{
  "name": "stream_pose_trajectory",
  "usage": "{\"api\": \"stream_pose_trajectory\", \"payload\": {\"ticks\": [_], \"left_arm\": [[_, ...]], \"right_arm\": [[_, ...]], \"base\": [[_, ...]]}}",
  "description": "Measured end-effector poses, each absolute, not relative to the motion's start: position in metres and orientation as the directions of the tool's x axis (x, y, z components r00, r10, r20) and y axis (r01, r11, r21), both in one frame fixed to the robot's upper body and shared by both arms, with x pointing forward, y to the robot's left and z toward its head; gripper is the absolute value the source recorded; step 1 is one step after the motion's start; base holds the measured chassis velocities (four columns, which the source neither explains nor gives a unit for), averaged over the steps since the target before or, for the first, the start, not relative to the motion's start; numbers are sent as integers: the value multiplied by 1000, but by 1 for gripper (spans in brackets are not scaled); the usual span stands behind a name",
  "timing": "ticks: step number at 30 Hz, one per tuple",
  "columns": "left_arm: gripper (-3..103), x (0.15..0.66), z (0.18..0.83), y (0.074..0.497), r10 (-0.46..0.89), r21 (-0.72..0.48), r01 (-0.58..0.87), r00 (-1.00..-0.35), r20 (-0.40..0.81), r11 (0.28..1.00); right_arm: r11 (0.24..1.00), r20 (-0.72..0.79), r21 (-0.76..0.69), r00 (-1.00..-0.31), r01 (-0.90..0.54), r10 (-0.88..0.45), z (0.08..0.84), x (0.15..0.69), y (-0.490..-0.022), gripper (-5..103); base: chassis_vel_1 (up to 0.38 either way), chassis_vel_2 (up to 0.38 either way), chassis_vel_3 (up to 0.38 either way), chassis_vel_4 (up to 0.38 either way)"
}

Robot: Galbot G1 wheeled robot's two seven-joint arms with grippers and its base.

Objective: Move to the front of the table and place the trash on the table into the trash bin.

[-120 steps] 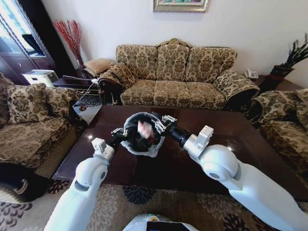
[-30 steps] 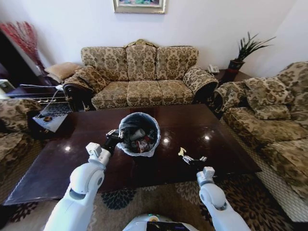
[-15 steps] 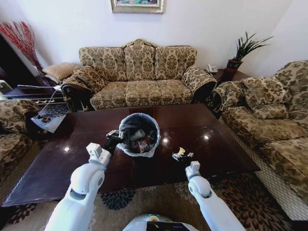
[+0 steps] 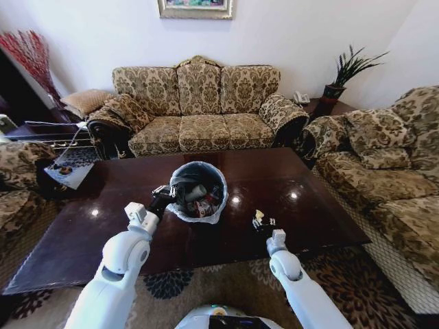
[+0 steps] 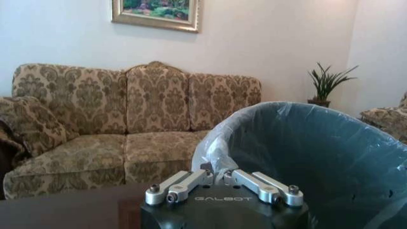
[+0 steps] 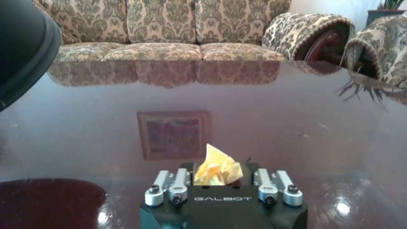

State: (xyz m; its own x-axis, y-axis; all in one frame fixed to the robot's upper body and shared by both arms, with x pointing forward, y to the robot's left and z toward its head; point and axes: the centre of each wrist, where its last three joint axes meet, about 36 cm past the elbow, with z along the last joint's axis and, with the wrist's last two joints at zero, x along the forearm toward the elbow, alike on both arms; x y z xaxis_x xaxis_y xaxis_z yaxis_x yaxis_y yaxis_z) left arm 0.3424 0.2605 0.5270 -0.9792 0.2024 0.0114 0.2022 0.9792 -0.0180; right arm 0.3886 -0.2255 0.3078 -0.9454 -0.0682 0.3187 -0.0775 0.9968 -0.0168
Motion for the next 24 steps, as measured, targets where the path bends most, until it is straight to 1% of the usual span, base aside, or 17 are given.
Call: {"api": "stream_pose_trajectory", "payload": {"ticks": [1, 2, 4, 5, 9, 11, 12, 20, 22, 23, 24], "left_arm": [[2, 342, 527, 261, 202, -18, 201, -979, 10, 979], [2, 342, 527, 261, 202, -18, 201, -979, 10, 979], [2, 342, 528, 261, 202, -19, 202, -979, 8, 979], [2, 342, 528, 261, 202, -19, 202, -979, 8, 979], [2, 341, 529, 260, 202, -22, 202, -979, 5, 979], [2, 341, 529, 260, 202, -22, 202, -979, 4, 979], [2, 341, 529, 260, 203, -21, 203, -979, 3, 979], [2, 341, 531, 258, 208, -21, 208, -978, -2, 978], [2, 340, 531, 258, 210, -21, 210, -978, -2, 978], [2, 340, 531, 258, 210, -21, 210, -978, -2, 978], [2, 339, 531, 258, 210, -22, 210, -978, 0, 977]], "right_arm": [[997, 319, -12, -945, -77, -69, 307, 389, -224, 42], [997, 319, -12, -945, -77, -69, 307, 389, -224, 42], [997, 319, -9, -945, -77, -70, 307, 389, -223, 32], [997, 319, -9, -945, -77, -70, 307, 389, -223, 32], [997, 322, -5, -944, -73, -67, 305, 389, -224, 10], [997, 323, -4, -944, -71, -66, 305, 388, -224, 10], [998, 325, -1, -944, -66, -62, 305, 388, -225, 2], [999, 297, 15, -954, -31, -34, 313, 390, -227, 0], [999, 208, 23, -977, -40, -44, 345, 399, -224, 0], [999, 208, 23, -977, -40, -44, 345, 399, -224, 0], [998, 139, 23, -988, -61, -64, 373, 402, -219, 0]], "base": [[0, 0, 0, 0], [0, 0, 0, 0], [0, 0, 0, 0], [0, 0, 0, 0], [0, 0, 0, 0], [0, 0, 0, 0], [0, 0, 0, 0], [0, 0, 0, 0], [0, 0, 0, 0], [0, 0, 0, 0], [0, 0, 0, 0]]}}
